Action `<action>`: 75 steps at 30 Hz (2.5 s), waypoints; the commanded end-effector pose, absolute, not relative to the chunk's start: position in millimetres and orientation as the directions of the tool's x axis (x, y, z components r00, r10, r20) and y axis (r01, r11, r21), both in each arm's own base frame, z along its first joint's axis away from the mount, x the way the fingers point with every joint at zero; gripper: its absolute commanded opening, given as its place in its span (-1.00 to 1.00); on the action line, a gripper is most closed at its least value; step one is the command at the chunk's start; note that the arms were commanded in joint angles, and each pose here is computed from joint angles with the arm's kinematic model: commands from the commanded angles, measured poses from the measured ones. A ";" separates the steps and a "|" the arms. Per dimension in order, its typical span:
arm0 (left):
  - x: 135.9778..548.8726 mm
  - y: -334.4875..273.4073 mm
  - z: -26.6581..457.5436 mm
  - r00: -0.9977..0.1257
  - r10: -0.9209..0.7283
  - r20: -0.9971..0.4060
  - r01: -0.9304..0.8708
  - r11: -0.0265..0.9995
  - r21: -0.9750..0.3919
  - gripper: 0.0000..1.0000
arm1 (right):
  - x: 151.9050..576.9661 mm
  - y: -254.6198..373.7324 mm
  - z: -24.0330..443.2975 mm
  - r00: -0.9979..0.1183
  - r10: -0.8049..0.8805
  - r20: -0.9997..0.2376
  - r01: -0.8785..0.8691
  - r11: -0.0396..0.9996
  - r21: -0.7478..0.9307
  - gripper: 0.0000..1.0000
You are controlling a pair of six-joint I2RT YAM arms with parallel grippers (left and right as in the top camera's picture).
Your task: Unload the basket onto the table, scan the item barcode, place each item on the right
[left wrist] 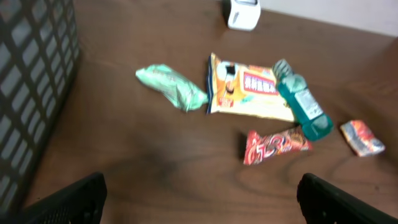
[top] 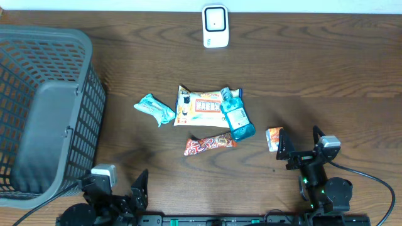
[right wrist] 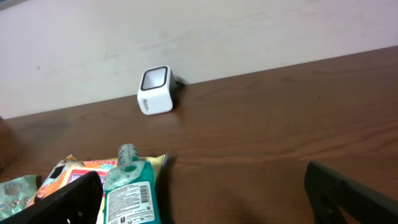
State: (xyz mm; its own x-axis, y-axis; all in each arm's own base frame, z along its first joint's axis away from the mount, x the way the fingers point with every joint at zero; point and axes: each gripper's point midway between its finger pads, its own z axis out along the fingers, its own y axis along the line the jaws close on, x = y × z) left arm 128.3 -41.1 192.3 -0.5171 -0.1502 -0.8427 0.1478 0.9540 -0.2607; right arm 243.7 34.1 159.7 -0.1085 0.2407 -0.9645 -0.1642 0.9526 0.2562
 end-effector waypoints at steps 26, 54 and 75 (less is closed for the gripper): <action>124.8 -42.5 186.2 -0.545 -0.159 -0.823 0.142 0.950 -0.277 0.96 | 243.3 36.0 159.0 -0.112 0.244 -0.963 -0.170 0.950 0.260 0.99; 124.8 -42.5 186.2 -0.545 -0.159 -0.823 0.142 0.950 -0.277 0.96 | 196.5 98.9 283.9 -0.114 0.231 -0.966 -0.553 0.793 0.255 0.98; 124.8 -42.6 186.2 -0.545 -0.159 -0.823 0.142 0.950 -0.277 0.96 | 284.9 108.9 225.2 -0.878 0.068 -0.474 -0.225 0.816 0.533 0.98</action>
